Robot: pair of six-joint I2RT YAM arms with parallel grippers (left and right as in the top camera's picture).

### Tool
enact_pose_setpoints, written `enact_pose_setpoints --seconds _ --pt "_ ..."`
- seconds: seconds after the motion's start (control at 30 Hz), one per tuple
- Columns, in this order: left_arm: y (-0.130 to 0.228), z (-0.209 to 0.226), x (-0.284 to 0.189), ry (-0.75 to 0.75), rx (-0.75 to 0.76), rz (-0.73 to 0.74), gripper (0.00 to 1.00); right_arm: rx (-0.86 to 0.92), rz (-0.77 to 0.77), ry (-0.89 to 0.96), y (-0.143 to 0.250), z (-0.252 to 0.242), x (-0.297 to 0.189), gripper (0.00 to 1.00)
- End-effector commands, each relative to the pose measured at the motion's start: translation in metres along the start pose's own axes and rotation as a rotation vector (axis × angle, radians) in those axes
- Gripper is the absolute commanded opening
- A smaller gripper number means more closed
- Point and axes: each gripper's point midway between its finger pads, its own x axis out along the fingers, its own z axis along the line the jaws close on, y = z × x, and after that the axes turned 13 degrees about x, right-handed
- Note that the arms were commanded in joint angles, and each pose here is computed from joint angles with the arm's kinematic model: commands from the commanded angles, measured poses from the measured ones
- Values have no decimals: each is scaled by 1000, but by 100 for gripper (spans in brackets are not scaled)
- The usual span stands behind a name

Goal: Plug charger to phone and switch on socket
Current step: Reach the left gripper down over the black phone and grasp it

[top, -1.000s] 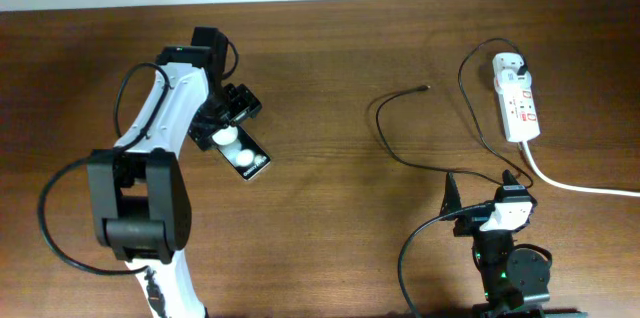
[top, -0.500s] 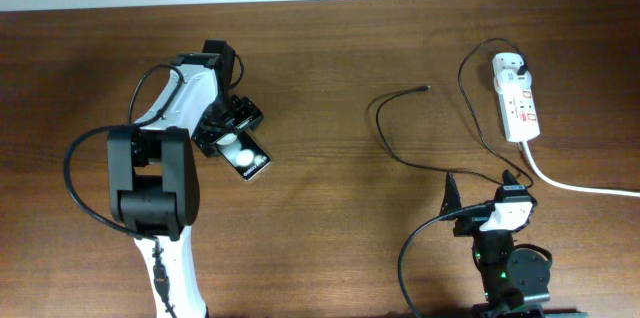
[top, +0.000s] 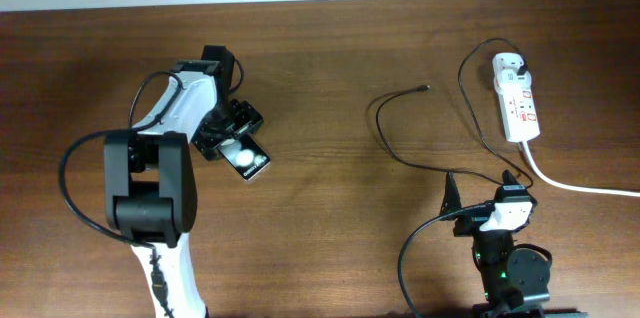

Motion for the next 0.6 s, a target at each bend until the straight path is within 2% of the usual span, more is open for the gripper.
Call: enact_pose_setpoints --seconds 0.0,0.17,0.3,0.57 --pt "36 24 57 -102 -15 163 89 3 1 10 3 -2 0 99" --pt "34 23 57 -97 -15 153 71 3 1 10 3 -2 0 99" --pt "32 22 56 -93 -15 147 67 3 1 10 3 -2 0 99" --pt "18 7 30 -52 37 139 66 3 1 10 3 -2 0 99"
